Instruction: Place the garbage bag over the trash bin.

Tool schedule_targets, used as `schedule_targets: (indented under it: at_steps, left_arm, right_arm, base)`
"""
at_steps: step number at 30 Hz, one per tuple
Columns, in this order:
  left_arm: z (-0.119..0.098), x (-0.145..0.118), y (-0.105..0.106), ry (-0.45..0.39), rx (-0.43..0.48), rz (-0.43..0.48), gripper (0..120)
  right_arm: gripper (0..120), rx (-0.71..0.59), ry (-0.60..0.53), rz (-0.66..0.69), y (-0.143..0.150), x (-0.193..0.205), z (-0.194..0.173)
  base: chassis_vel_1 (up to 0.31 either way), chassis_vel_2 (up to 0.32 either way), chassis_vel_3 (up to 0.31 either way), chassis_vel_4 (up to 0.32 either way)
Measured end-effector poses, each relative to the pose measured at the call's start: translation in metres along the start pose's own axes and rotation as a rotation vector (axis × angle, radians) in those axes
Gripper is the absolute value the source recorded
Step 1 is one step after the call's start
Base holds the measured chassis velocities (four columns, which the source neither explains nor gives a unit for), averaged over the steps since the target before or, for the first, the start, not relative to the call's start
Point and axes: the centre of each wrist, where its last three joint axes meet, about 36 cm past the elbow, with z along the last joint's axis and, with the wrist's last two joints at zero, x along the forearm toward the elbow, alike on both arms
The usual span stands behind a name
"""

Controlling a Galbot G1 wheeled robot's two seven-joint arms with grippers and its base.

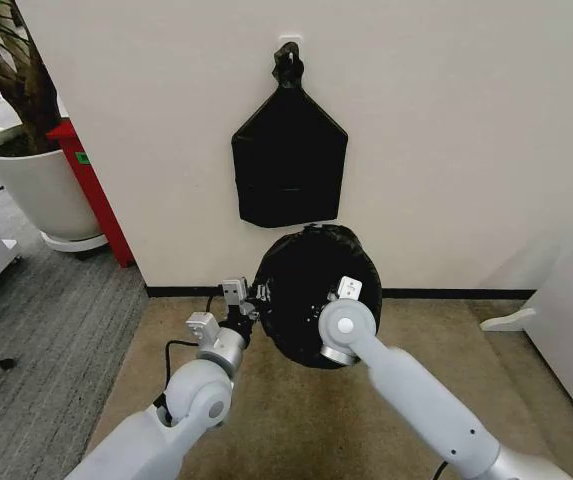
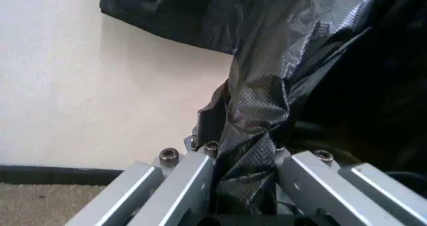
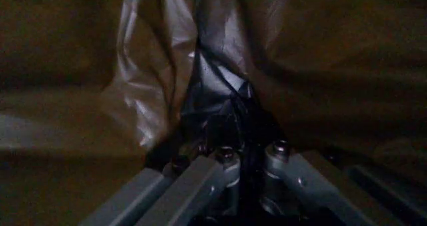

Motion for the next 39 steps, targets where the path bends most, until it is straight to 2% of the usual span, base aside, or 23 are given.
schedule_targets:
  at_steps: [3, 7, 11, 18, 26, 31, 39]
  left_arm:
    - [-0.001, -0.001, 0.0, -0.003, -0.002, 0.0, 1]
    - [0.001, -0.002, -0.001, 0.001, -0.002, 0.0, 1]
    - [0.001, -0.001, -0.002, 0.002, -0.002, 0.004, 1]
    - [-0.003, 0.006, 0.001, 0.0, -0.01, 0.007, 1]
    - [-0.001, 0.008, 0.001, 0.003, -0.007, 0.005, 1]
    - [0.001, 0.004, 0.0, 0.005, -0.003, 0.005, 1]
    - [0.004, 0.008, -0.001, 0.014, -0.005, 0.012, 1]
  right_arm:
    - [0, 0.004, -0.05, -0.059, 0.003, 0.031, -0.003]
    - [0, -0.009, -0.073, -0.099, 0.007, 0.047, -0.01]
    - [0, -0.039, -0.087, -0.061, 0.007, 0.028, -0.025]
    - [0, -0.052, -0.076, 0.042, -0.009, -0.032, -0.037]
    - [0, -0.039, -0.084, 0.022, -0.006, -0.025, -0.034]
    - [0, -0.023, -0.116, -0.091, 0.014, 0.017, -0.025]
    - [0, -0.068, -0.101, -0.123, 0.025, 0.0, -0.039]
  base:
    - [0.0, 0.0, 0.0, 0.0]
    - [0.0, 0.0, 0.0, 0.0]
    - [0.0, 0.0, 0.0, 0.0]
    - [0.0, 0.0, 0.0, 0.0]
    - [0.0, 0.0, 0.0, 0.0]
    - [0.0, 0.0, 0.0, 0.0]
    - [0.0, 0.0, 0.0, 0.0]
